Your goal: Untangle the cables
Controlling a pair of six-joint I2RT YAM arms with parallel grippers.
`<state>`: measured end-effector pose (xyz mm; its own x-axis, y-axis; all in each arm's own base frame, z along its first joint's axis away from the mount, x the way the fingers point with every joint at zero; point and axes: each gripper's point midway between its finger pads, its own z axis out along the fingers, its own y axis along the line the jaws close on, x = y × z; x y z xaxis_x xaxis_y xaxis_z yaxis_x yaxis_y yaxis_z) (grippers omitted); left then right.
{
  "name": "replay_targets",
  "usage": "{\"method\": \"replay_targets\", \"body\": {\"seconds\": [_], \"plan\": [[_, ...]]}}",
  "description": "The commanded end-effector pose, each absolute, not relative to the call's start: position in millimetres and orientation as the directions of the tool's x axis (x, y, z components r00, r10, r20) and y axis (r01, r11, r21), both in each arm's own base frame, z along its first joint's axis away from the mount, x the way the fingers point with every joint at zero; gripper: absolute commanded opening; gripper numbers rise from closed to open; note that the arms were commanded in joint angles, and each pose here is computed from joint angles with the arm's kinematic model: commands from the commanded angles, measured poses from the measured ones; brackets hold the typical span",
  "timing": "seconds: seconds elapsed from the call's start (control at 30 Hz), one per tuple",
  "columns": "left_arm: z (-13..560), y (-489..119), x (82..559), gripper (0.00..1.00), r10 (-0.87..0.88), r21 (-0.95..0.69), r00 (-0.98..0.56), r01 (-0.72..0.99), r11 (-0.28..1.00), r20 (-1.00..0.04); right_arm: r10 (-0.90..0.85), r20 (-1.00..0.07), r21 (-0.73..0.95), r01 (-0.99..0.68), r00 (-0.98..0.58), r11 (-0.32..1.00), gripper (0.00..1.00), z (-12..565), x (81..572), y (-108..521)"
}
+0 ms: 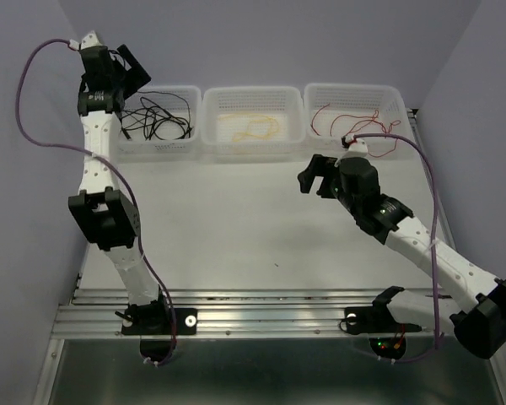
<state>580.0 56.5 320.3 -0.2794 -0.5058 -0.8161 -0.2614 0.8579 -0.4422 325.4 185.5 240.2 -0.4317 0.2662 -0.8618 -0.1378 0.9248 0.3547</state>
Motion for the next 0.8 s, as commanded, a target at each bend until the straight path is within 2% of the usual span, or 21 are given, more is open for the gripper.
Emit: {"method": "replay_targets", "body": {"seconds": [0.0, 0.07, 0.1, 0.23, 0.27, 0.3, 0.4, 0.6, 0.77], "plan": [[416.7, 29.0, 491.6, 0.99, -0.485, -0.443, -0.131, -0.257, 0.859, -0.865, 0.389, -0.847, 0.425, -0.020, -0.361, 0.905, 1.00, 252.8, 321.8, 152.6], [387.7, 17.6, 447.2, 0.99, -0.516, -0.452, -0.131, -0.336, 0.827, -0.846, 0.417, -0.830, 0.431, 0.050, -0.370, 0.901, 1.00, 239.5, 318.5, 128.2], [377.7, -27.2, 431.3, 0.99, -0.526, -0.474, -0.166, -0.273, 0.837, -0.834, 0.425, -0.822, 0.435, 0.063, -0.379, 0.898, 1.00, 233.9, 317.3, 121.4], [296.9, -98.8, 348.5, 0.99, -0.625, -0.592, -0.276, -0.201, 0.780, -0.730, 0.486, -0.785, 0.460, 0.165, -0.384, 0.872, 1.00, 211.6, 308.7, 75.9], [301.6, -102.8, 324.6, 0.99, -0.686, -0.663, -0.249, -0.180, 0.726, -0.684, 0.488, -0.789, 0.453, 0.183, -0.374, 0.873, 1.00, 211.1, 305.2, 68.0], [258.5, -103.5, 308.7, 0.99, -0.682, -0.642, -0.295, -0.231, 0.731, -0.669, 0.489, -0.787, 0.441, 0.211, -0.376, 0.872, 1.00, 203.0, 302.5, 61.0], [226.3, -103.8, 270.4, 0.99, -0.712, -0.665, -0.340, -0.262, 0.699, -0.615, 0.504, -0.781, 0.413, 0.301, -0.368, 0.860, 1.00, 187.5, 296.4, 43.1], [220.5, -71.2, 243.3, 0.99, -0.704, -0.605, -0.303, -0.364, 0.708, -0.642, 0.543, -0.762, 0.426, 0.359, -0.352, 0.830, 1.00, 173.6, 292.7, 37.1], [229.8, -63.6, 240.9, 0.99, -0.703, -0.602, -0.274, -0.372, 0.706, -0.656, 0.539, -0.771, 0.419, 0.367, -0.338, 0.830, 1.00, 178.2, 295.4, 34.3]]}}
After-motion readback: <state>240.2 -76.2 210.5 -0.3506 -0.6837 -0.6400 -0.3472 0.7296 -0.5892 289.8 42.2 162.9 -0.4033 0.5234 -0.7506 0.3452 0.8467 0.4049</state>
